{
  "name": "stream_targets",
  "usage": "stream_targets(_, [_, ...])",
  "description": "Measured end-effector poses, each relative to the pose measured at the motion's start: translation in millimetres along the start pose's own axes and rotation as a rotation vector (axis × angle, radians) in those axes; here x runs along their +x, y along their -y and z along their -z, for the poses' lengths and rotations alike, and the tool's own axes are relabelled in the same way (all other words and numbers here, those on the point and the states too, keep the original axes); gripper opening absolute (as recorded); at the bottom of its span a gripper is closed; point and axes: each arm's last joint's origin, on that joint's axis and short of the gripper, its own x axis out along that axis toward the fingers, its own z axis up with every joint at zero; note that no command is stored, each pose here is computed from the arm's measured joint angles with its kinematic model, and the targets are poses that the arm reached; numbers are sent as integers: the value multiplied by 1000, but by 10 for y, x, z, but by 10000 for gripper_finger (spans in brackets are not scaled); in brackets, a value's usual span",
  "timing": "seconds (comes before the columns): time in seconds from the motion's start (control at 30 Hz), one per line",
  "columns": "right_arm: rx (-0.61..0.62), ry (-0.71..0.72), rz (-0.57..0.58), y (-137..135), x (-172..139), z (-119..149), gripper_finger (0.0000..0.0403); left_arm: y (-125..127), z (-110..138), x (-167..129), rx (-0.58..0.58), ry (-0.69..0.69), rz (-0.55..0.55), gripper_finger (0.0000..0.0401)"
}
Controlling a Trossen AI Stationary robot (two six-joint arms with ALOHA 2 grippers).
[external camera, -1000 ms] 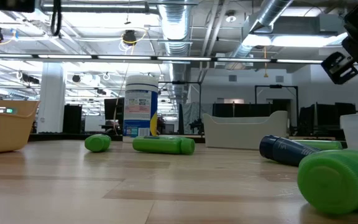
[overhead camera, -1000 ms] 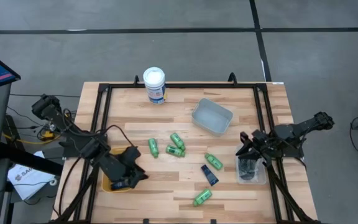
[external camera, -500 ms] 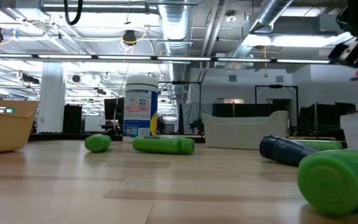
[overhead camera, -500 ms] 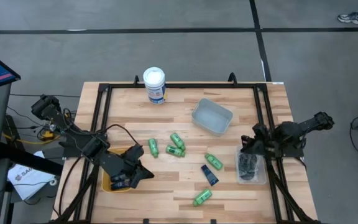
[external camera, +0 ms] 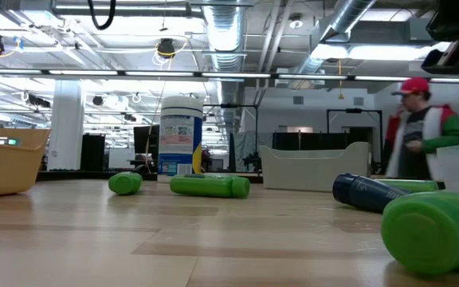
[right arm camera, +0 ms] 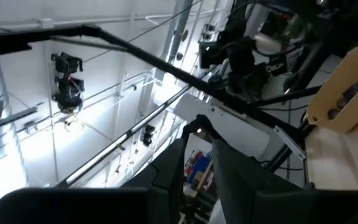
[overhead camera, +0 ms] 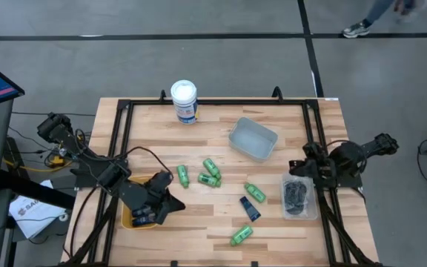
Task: Pick & Place Travel size toiletries
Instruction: Put the blue shave cream into the light orange bin
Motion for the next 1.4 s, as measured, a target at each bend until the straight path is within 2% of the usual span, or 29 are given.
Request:
stream_targets(0.23, [22, 70, 21, -17, 3, -31, 76, 24, -77, -82, 76, 58, 25, 143])
stream_targets(0.37, [-67, 122, 2, -199, 39, -125, 76, 17, -215, -232, 99, 104, 55, 188])
stream_targets(0.47, [-137, 104, 63, -340, 124, -188, 76, 9, -332, -390, 111, 151, 87, 210])
stream_targets(0.53, [-180, 47, 163, -424, 216, -220, 76, -4, -399, -500, 127, 188, 99, 219])
stream_targets(0.67, [-250, -157, 501, -493, 444, -235, 76, -28, -506, -724, 165, 272, 116, 225])
stream_targets(0.87, [-358, -403, 898, -573, 920, -243, 75, -70, -603, -967, 211, 360, 127, 217])
stream_targets(0.97, [-375, -523, 1115, -530, 1147, -210, 69, -85, -624, -1031, 226, 377, 130, 211])
stream_targets(1.07, [-373, -646, 1335, -373, 1339, -113, 66, -91, -633, -1058, 241, 383, 132, 206])
stream_targets(1.23, [-392, -863, 1523, -35, 1633, 166, 81, -89, -629, -1046, 261, 381, 126, 202])
stream_targets(1.4, [-351, -1009, 1584, 322, 1856, 499, 152, -90, -627, -1043, 263, 380, 124, 207])
